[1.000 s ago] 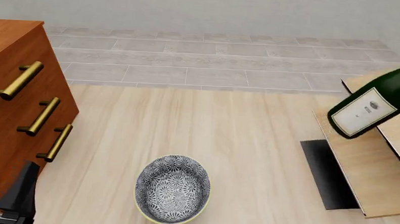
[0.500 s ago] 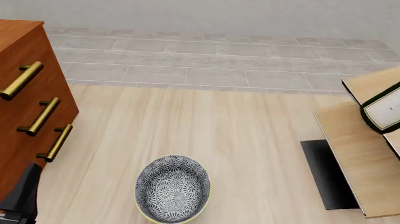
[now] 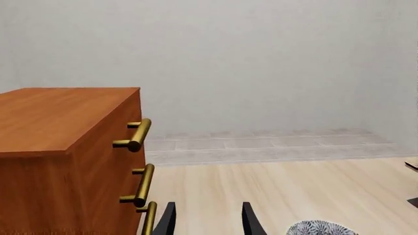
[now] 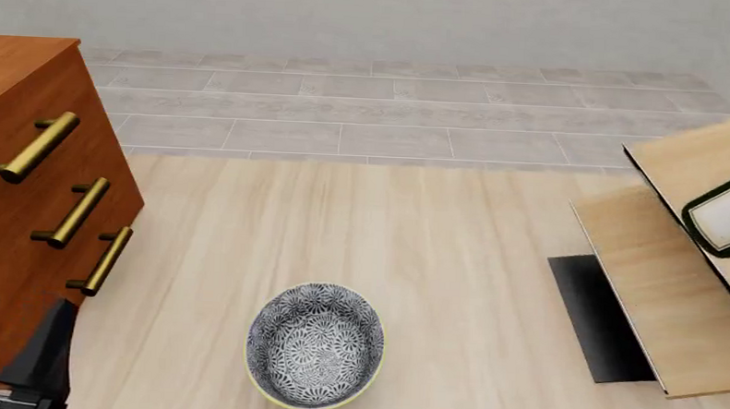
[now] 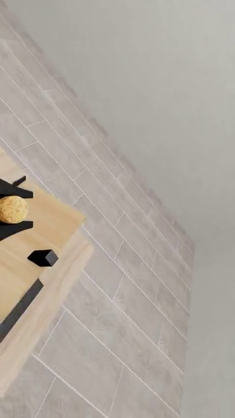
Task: Put the wine bottle on the wine rack.
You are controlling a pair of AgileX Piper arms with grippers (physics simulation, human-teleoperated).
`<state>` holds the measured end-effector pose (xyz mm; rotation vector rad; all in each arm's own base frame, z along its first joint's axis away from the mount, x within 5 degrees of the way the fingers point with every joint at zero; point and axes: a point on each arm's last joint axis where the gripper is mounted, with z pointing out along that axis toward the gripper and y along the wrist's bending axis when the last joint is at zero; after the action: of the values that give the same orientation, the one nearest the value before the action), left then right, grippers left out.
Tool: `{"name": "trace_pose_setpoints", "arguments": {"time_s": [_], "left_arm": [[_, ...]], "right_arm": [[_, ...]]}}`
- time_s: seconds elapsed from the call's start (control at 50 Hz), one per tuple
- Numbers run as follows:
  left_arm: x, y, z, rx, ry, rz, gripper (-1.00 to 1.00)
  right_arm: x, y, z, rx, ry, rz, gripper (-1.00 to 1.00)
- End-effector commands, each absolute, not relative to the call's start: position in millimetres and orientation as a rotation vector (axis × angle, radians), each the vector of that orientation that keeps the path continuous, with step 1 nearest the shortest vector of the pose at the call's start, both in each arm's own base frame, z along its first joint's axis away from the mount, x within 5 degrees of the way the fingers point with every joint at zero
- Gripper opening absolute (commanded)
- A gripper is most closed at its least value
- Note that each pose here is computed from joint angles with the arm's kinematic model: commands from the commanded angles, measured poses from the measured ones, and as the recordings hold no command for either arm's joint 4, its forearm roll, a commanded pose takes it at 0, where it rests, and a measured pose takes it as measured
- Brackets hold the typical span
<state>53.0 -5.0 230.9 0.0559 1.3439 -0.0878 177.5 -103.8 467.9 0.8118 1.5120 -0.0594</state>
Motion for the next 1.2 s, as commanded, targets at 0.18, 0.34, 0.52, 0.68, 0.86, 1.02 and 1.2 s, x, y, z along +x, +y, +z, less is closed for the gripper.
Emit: {"name": "trace_pose_setpoints", "arguments": {"time_s": [0.18, 0.34, 0.52, 0.68, 0.86, 1.02, 1.2], "left_arm": [[53.2, -4.5, 230.2, 0.051, 1.344, -0.077, 1.00], [53.2, -4.5, 230.1, 0.054, 1.344, -0.075, 1.00], [53.0, -4.8, 230.8, 0.060, 1.344, -0.077, 1.00], [53.0, -4.9, 231.0, 0.064, 1.344, -0.077, 1.00], [53.1, -4.9, 230.1, 0.062, 1.347, -0.076, 1.00], [53.3, -4.6, 229.3, 0.057, 1.348, -0.075, 1.00], [53.7, -4.7, 227.4, 0.059, 1.352, -0.075, 1.00]], "right_arm": [[184.9, -123.0, 447.3, 0.880, 1.501, -0.083, -1.00], [184.7, -125.4, 443.5, 0.892, 1.501, -0.088, -1.00], [189.6, -131.5, 431.2, 0.911, 1.511, -0.093, -1.00], [194.2, -137.5, 419.3, 0.925, 1.519, -0.100, -1.00], [194.6, -142.3, 410.3, 0.946, 1.527, -0.110, -1.00], [195.9, -148.1, 398.9, 0.968, 1.536, -0.121, -1.00], [200.1, -160.5, 387.0, 0.997, 1.542, -0.143, -1.00]]}}
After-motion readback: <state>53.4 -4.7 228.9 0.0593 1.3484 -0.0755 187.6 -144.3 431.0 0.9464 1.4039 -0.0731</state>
